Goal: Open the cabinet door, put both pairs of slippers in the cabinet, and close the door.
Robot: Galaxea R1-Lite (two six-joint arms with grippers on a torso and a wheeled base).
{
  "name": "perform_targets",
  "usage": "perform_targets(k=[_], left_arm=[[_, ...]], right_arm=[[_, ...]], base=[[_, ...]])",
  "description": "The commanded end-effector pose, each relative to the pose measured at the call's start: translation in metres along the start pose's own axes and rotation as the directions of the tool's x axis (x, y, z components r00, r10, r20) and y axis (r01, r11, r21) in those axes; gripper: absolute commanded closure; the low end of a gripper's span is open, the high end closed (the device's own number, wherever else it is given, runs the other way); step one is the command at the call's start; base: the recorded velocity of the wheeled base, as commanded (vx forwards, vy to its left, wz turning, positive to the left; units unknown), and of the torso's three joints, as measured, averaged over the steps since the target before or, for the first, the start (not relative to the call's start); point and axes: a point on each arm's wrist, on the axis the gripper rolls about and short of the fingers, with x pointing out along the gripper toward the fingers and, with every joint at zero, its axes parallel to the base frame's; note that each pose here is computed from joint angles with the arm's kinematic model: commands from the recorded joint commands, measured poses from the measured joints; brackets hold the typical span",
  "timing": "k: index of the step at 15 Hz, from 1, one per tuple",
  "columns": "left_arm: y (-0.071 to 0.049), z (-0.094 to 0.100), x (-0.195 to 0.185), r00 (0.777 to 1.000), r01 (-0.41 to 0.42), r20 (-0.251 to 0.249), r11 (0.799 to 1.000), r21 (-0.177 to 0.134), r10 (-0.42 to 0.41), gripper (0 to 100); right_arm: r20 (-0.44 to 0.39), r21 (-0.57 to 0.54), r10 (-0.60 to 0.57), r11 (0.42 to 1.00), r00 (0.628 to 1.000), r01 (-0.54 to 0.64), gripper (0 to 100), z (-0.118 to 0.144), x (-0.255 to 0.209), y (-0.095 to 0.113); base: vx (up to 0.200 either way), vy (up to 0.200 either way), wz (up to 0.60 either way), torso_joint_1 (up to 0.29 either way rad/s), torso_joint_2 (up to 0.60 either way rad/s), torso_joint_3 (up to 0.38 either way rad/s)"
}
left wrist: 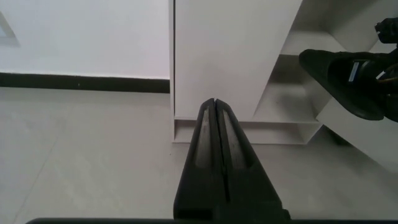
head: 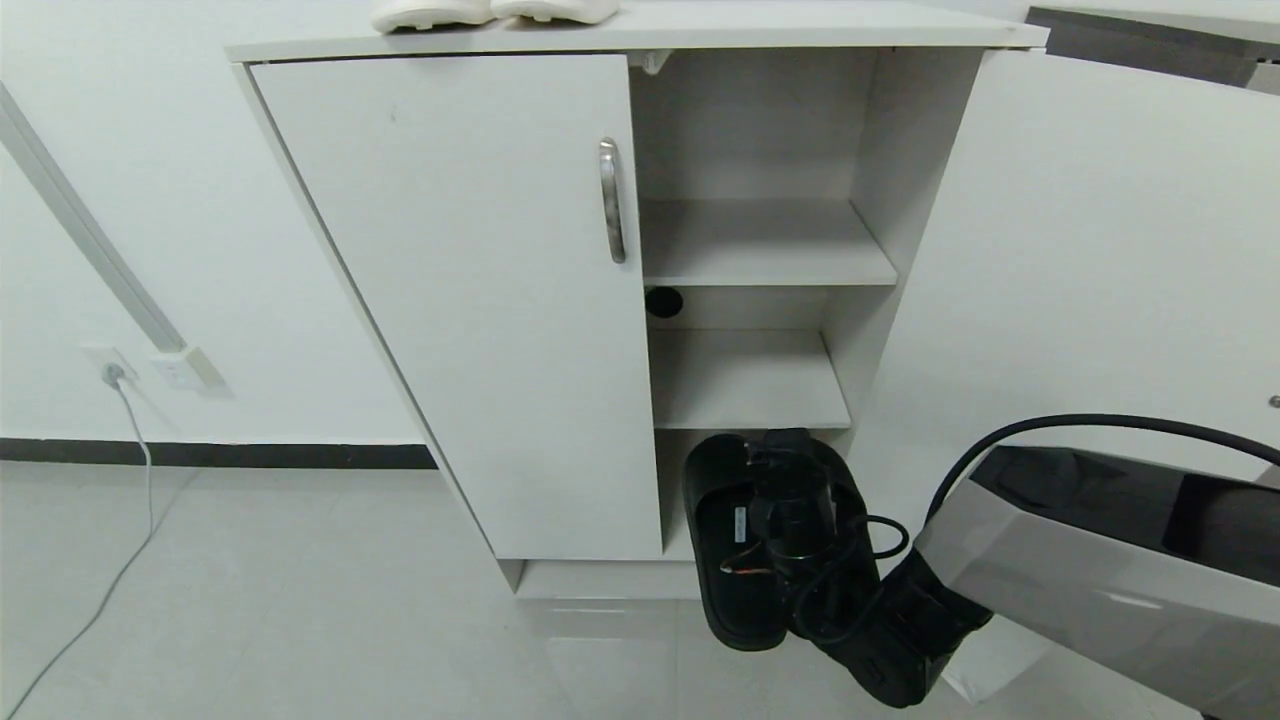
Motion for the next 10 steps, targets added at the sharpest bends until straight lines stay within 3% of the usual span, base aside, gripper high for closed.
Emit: perform_targets(k=[1,7,10], left_arm=[[0.0,0.0,0.0,1.0,0.0,-0.002,1.0,0.0,0.0,100],[0.0,0.0,0.0,1.0,-0.002,-0.002,1.0,-0.003,0.002,100],[0.0,0.0,0.0,1.0,-0.002,-0.002,1.0,-0.002,0.002,100]], right_arm=[[0.002,0.002,-0.003,1.0,1.0,0.003,100,0.001,0.001,-0.001],[0.017,0.011,-0.014,1.0,1.0,0.013,100,0.009,0.002,-0.005],[0.042,0.02,-0.013,1.0,0.999,0.012,100,0.018,0.001,-0.005]], base=[[0.0,0.0,0.0,0.007,0.0,-0.188],[0.0,0.0,0.0,0.002,0.0,-0.194],[0.0,0.0,0.0,0.002,0.0,-0.035]])
